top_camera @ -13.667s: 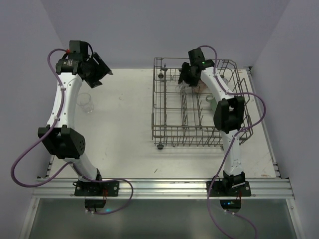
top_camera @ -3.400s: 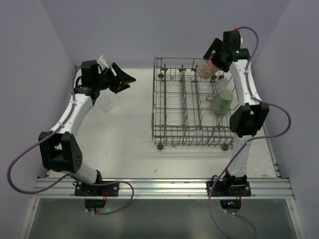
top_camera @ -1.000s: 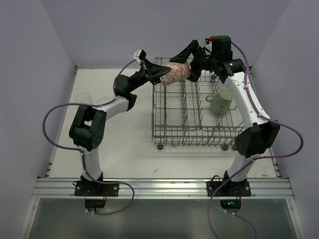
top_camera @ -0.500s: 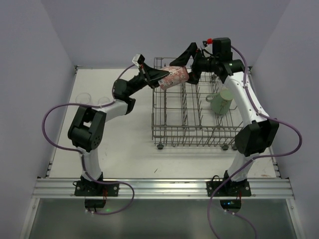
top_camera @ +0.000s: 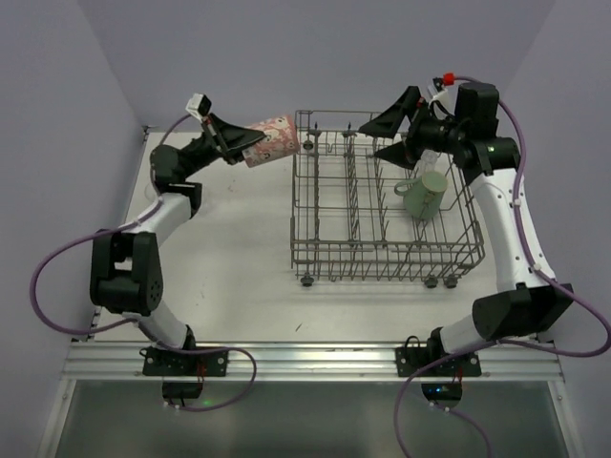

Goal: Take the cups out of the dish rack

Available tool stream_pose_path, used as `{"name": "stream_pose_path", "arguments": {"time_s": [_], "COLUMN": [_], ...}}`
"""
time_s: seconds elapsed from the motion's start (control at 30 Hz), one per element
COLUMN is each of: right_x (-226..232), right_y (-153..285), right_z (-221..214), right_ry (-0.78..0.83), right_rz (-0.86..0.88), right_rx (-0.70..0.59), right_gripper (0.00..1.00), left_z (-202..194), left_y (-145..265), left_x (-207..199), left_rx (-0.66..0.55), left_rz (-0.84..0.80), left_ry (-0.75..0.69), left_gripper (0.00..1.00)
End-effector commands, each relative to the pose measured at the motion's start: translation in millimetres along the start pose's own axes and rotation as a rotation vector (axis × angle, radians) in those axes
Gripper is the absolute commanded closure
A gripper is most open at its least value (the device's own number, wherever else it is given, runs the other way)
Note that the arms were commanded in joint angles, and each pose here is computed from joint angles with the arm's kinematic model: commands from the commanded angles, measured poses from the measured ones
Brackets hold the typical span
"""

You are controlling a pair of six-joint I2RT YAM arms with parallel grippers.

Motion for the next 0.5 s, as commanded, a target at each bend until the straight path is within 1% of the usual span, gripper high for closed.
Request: {"name": "stream_pose_path", "arguments": {"time_s": [0.0, 0.03, 0.1, 0.17, 0.2, 0.23, 0.27, 0.3, 0.33, 0.37, 0.4, 0.43, 0.47], "right_x": [-17, -18, -24, -24, -19, -17, -17, -15, -15, -16, -18, -18, -20], "right_y": [0, 0, -1, -1, 0, 0, -1, 0, -1, -2, -4, -5, -7], "right_z": [-12, -14, -15, -15, -14, -14, -13, -12, -13, -13, -14, -16, -17], "right_ry": [-0.011, -0.014, -0.030, -0.035, -0.025, -0.023, -0.026, -0.021, -0.023, -0.022, -0.028, -0.027, -0.031], "right_rz": [-0.048, -0.047, -0.056, -0.059, -0.050, -0.049, -0.052, -0.049, -0.052, -0.056, -0.060, -0.060, -0.062], "right_rx": [0.032, 0.038, 0.045, 0.049, 0.044, 0.044, 0.046, 0.044, 0.048, 0.050, 0.055, 0.063, 0.069], "right_gripper": [0.01, 0.01, 0.01, 0.01, 0.01, 0.01, 0.01, 0.01, 0.01, 0.01, 0.01, 0.01, 0.01], "left_z": [-13, -8, -3, 6, 9, 15, 22, 29, 28, 43, 45, 46, 46], "left_y": [10, 9, 9, 12, 13, 17, 16, 17, 27, 21, 26, 34, 39], "left_x": [-68, -73, -74, -75, -71, -60, -64, -56, -28, -55, -50, -45, -43], "left_rx": [0.073, 0.074, 0.073, 0.060, 0.057, 0.044, 0.041, 0.061, 0.052, 0.033, 0.050, 0.015, 0.003], "left_rz": [-0.094, -0.068, -0.037, 0.023, 0.048, 0.137, 0.186, 0.259, 0.518, 0.583, 0.673, 0.796, 0.851], "left_ry": [-0.326, -0.326, -0.386, -0.370, -0.411, -0.333, -0.344, -0.517, -0.325, -0.467, -0.545, -0.518, -0.524], "left_gripper": [1.00, 1.00, 1.00, 1.00, 1.00, 1.00, 1.00, 1.00, 1.00, 1.00, 1.00, 1.00, 1.00]}}
Point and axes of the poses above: each gripper's point midway between its finger pads, its own y axis back along the fingers, its own x axis along the line the jaws close on, z = x × y, the point moved 9 cm from there along y, back along the fingers, and after that the axes turned 9 degrees about -y, right-handed, at the moved point
